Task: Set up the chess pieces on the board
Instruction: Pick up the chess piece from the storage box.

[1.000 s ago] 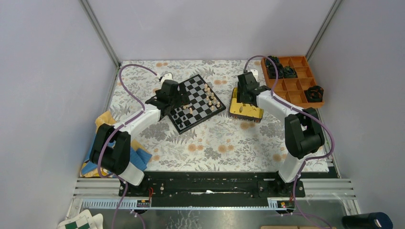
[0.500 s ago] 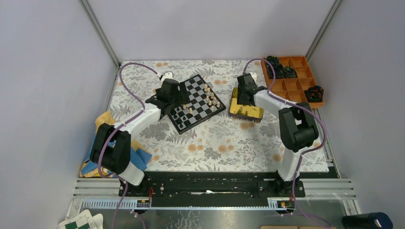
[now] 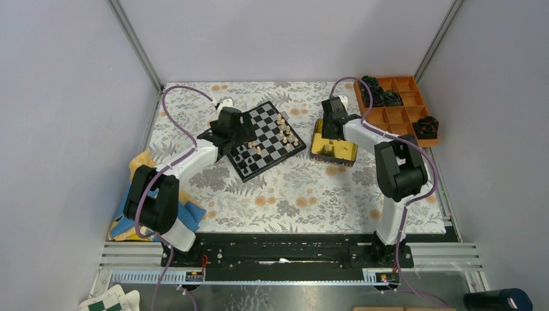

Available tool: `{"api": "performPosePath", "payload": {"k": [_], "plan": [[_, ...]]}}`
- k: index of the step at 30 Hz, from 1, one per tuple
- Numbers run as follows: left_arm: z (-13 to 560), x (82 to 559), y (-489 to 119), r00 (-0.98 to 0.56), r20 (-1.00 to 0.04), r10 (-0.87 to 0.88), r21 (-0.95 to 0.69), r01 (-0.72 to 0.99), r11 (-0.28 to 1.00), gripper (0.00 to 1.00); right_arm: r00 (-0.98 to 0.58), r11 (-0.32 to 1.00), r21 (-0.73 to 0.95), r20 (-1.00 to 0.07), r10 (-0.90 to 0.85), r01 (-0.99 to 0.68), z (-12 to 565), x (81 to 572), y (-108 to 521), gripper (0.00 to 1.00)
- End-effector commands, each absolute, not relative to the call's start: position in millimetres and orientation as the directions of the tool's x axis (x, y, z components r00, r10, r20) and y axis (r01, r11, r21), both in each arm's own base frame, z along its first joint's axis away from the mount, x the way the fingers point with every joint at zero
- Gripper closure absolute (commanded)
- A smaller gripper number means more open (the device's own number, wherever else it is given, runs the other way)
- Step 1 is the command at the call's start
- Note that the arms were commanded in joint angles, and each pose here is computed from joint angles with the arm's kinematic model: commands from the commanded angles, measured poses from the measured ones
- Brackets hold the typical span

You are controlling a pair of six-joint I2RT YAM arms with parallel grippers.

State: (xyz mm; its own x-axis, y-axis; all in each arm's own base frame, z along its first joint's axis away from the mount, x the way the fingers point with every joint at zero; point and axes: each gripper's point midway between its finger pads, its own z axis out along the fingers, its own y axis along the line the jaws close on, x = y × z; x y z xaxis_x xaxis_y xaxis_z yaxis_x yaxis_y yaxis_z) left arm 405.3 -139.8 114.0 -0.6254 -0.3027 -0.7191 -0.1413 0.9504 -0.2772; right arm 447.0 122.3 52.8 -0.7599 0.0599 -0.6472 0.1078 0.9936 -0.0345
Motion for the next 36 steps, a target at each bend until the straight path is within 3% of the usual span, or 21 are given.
{"api": "performPosePath", "payload": {"k": [1,9,16,36], "plan": [[123.5,418.5,-136.3,-0.599,-0.743,-0.3,-0.27,-0.143,0.952,0.01,-0.726,0.993,-0.001,-0.682,0.085,0.118,64.5,466.8,124.6,0.55],[120.8,420.6,-134.8,-0.603,-0.739,-0.301,-0.267,-0.148,0.952,0.01,-0.73,0.992,0.001,-0.678,0.091,0.123,60.6,471.6,122.8,0.58],[117.0,421.4,-133.9,-0.609,-0.732,-0.304,-0.266,-0.155,0.951,0.01,-0.739,0.993,0.006,-0.667,0.091,0.116,55.9,470.1,124.5,0.69],[112.3,422.5,-133.7,-0.618,-0.723,-0.309,-0.27,-0.159,0.95,0.01,-0.766,0.994,-0.007,-0.638,0.082,0.113,42.6,467.0,123.3,0.76]]}}
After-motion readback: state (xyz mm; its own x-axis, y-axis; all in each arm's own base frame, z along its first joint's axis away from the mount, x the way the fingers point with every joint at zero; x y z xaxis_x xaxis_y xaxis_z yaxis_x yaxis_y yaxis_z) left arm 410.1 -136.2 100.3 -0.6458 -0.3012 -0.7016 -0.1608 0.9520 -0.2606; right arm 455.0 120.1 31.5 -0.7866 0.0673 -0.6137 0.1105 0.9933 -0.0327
